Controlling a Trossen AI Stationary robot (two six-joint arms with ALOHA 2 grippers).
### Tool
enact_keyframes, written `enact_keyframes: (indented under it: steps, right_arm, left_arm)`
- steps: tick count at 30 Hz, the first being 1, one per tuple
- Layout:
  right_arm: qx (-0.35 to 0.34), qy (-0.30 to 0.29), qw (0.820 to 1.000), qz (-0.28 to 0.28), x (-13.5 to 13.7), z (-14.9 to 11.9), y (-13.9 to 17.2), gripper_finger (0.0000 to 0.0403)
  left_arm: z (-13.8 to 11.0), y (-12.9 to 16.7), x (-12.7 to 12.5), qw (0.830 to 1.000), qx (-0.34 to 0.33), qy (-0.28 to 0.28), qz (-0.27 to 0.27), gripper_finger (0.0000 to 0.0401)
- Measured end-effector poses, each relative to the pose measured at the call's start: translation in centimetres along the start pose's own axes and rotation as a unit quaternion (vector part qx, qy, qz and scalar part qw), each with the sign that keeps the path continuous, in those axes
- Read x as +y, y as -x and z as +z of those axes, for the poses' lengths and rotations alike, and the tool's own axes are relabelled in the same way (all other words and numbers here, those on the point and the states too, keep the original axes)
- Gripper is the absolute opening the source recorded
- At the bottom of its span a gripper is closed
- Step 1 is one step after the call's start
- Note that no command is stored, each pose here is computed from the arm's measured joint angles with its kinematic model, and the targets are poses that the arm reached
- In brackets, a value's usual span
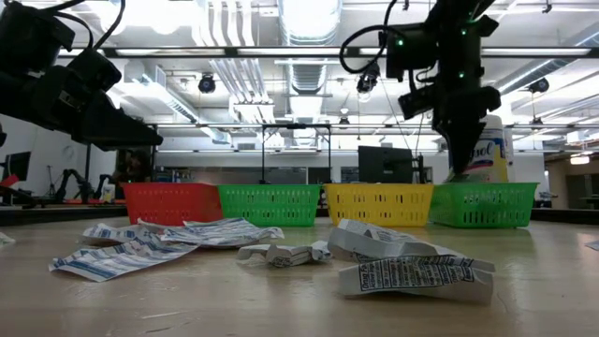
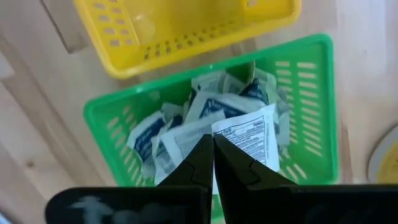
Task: Pick & Place First Aid Supplies
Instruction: Put the blue alcohol pad into the right green bin
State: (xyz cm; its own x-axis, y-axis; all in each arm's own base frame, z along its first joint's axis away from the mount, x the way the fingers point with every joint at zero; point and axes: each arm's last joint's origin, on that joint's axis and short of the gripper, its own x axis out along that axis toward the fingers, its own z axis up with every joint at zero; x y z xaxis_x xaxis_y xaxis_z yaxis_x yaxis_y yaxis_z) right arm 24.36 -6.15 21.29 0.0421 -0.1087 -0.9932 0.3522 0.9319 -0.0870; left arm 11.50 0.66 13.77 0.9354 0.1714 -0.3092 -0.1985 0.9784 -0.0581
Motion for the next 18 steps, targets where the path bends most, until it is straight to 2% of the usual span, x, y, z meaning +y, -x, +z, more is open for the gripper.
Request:
enact_keyframes:
  steps: [18]
  right_arm:
    - [-0.019,-0.003,1.000,0.002,0.06,0.20,-0.48,0.0009]
  left_arm:
    - [0.00,0.00,0.00,1.000,0.000,0.000,0.000,0.0113]
